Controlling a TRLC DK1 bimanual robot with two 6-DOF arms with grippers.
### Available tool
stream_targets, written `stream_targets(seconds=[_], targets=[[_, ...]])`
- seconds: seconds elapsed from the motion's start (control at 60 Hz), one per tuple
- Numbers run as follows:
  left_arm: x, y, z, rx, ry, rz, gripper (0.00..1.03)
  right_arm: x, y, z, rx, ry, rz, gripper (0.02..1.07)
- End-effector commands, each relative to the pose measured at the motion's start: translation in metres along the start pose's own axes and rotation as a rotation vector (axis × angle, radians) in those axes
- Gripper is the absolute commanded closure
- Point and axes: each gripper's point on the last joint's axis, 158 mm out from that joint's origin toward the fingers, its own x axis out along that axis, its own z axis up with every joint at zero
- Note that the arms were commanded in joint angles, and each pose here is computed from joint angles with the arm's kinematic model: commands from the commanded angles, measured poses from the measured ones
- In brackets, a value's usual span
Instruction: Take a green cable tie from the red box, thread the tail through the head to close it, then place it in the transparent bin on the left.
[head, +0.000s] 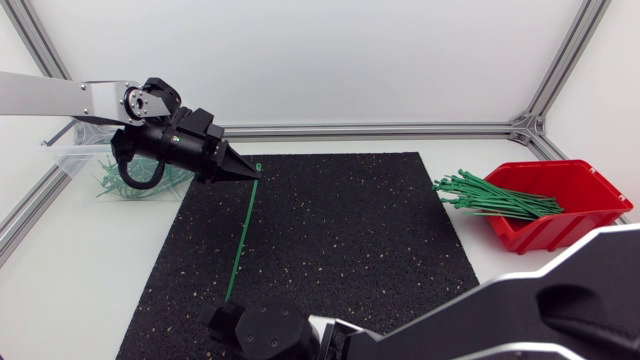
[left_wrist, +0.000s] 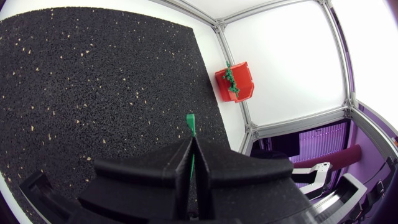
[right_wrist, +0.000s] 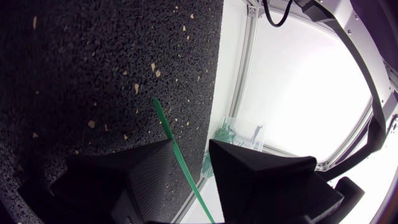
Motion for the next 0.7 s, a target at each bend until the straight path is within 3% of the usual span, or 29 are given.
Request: stream_targets(seconds=[0.0,0.683], targets=[[0.003,0.005,0.003,0.007,0.007,0.001,1.00,0.006,0.007,0.012,-0.029,-0.029,0.009,0.70],[0.001,-0.001,0.004,0.014,0.005,0.001,1.00,-0.010,0.026,0.000,-0.050,-0.008,0.043,0.62]])
